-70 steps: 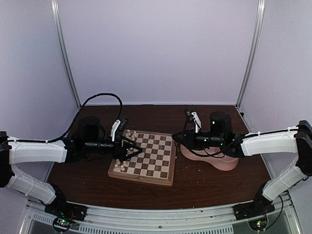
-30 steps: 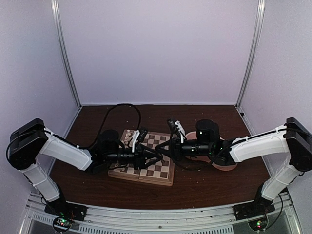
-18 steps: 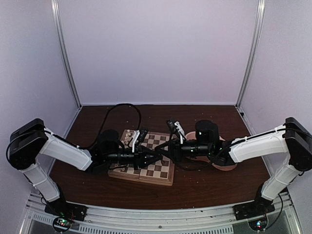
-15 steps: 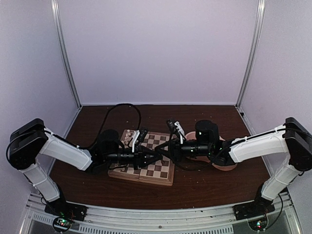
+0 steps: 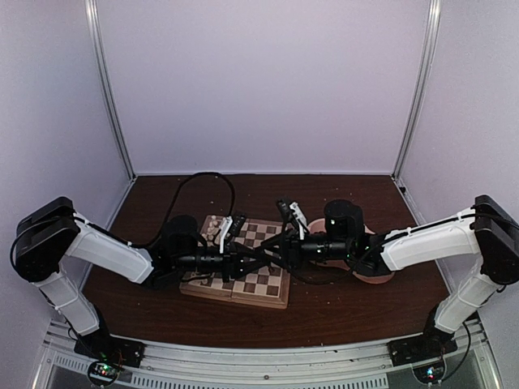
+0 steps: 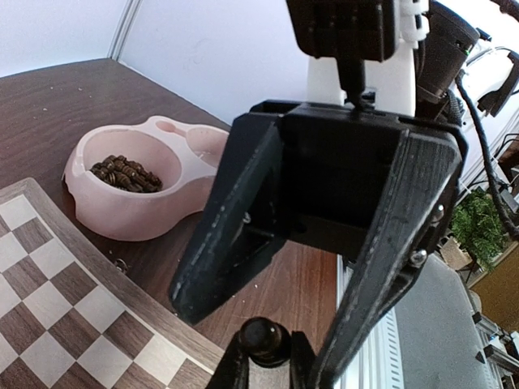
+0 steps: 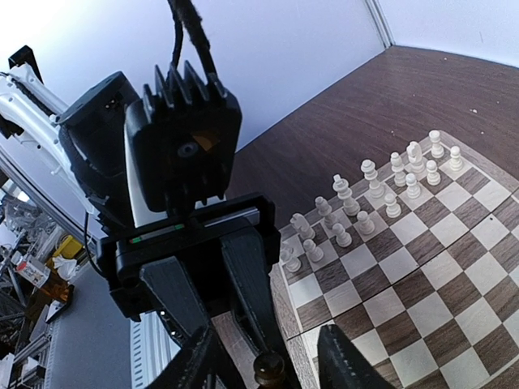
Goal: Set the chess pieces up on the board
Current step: Pass from the right arm to the left
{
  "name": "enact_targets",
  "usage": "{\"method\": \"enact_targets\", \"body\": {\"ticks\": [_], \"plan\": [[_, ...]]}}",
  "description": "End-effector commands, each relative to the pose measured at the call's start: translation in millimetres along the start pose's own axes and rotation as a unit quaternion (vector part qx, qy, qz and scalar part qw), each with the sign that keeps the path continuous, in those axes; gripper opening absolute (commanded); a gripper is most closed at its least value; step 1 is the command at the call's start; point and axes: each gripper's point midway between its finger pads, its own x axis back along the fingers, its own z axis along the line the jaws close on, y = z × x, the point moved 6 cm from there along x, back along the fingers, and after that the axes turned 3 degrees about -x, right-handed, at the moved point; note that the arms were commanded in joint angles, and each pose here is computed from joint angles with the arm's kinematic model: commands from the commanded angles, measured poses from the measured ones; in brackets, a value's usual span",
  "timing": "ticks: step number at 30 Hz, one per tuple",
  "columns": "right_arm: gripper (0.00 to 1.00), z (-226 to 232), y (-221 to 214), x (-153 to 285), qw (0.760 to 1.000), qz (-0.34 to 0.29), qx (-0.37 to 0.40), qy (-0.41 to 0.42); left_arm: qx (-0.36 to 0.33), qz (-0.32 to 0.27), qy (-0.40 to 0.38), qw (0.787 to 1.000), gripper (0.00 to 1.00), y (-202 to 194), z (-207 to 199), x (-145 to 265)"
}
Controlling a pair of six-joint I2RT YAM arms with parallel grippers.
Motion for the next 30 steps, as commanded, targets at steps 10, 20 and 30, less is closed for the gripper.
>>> {"method": "enact_targets", "body": {"ticks": [10,20,30], "plan": [[0.57,7.2,2.5,7.0,0.999,-0.013,0.028,0.007,-0.017,-0.041,0.029,0.999,0.12,22.6,-1.2,16.0],[0.53,9.5,-0.5,4.4,0.999,-0.005,0.030,0.025,-0.007,-0.074,0.041,0.996,0.12,33.8,-2.2,34.3],[0.46,11.3,-2.8,-0.1,0.999,0.004,0.031,0.035,0.005,-0.095,0.035,0.995,0.12,36.0,-1.9,41.3]]}}
